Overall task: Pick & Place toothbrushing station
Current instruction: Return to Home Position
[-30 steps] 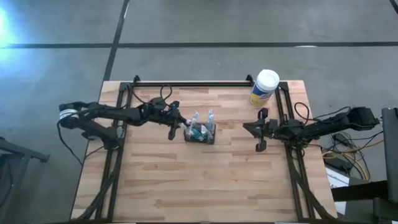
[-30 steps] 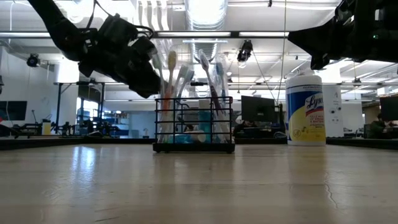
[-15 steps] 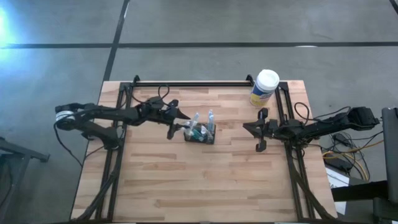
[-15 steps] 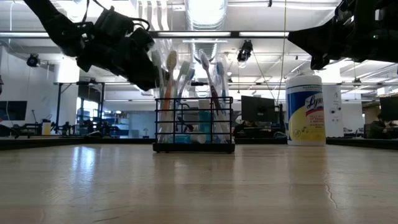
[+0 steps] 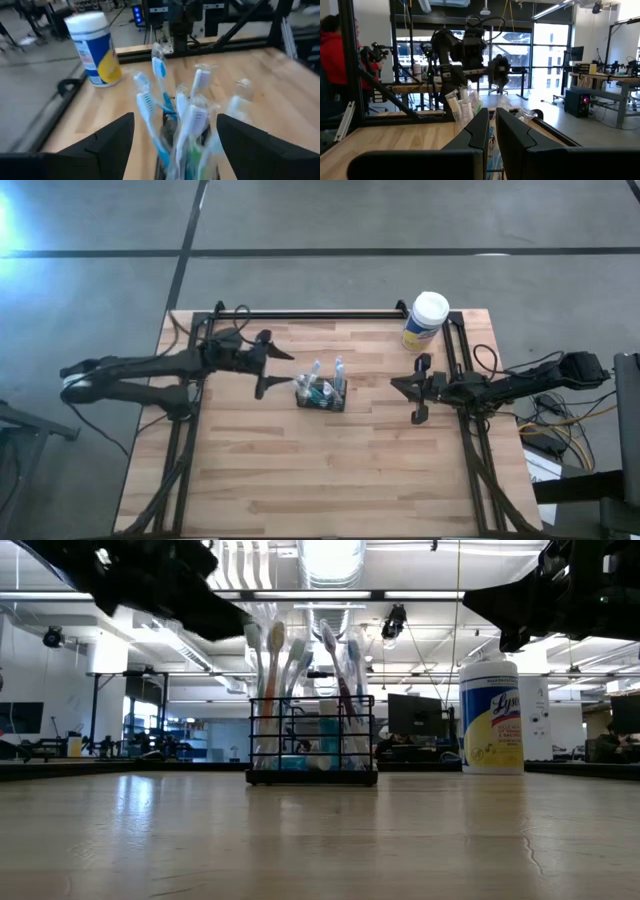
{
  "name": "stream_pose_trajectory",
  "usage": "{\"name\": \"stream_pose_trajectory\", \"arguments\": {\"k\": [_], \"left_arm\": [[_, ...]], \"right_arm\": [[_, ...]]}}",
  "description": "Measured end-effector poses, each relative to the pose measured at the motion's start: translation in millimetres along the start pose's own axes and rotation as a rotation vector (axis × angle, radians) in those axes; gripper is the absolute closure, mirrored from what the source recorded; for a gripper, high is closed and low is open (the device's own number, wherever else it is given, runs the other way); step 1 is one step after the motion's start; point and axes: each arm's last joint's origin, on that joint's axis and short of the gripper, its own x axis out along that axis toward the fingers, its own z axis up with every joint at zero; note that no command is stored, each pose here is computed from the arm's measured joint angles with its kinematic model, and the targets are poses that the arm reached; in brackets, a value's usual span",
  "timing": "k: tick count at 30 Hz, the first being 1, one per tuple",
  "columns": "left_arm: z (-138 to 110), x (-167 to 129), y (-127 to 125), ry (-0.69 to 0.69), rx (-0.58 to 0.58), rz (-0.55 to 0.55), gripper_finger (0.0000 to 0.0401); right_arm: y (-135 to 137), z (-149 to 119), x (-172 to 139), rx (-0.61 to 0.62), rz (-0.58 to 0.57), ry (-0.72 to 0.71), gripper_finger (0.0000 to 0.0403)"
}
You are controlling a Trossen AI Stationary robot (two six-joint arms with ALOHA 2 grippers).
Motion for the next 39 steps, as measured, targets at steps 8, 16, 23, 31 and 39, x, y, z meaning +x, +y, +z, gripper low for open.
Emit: {"name": "stream_pose_trajectory", "arguments": {"k": [8,16,23,31,39], "left_arm": [[9,-54,-14,-0.03,0.125,0.066,0.0178],[-17,-77,-28,-0.192,0.075,0.1,0.0371],[-56,-83,-33,-0.164,0.026,0.263,0.0396],[-86,-87,-40,-0.183,-0.023,0.288,0.0398],[-97,-91,-47,-0.234,-0.052,0.175,0.0399]], "right_arm": [[0,-1,0,-0.002,0.0,0.008,0.0371],[0,-1,0,0.023,0.0,0.009,0.0371],[0,-1,0,0.006,0.0,0.006,0.0371],[0,1,0,-0.008,-0.001,-0.002,0.0372],[0,1,0,-0.018,-0.001,-0.002,0.0372]]}}
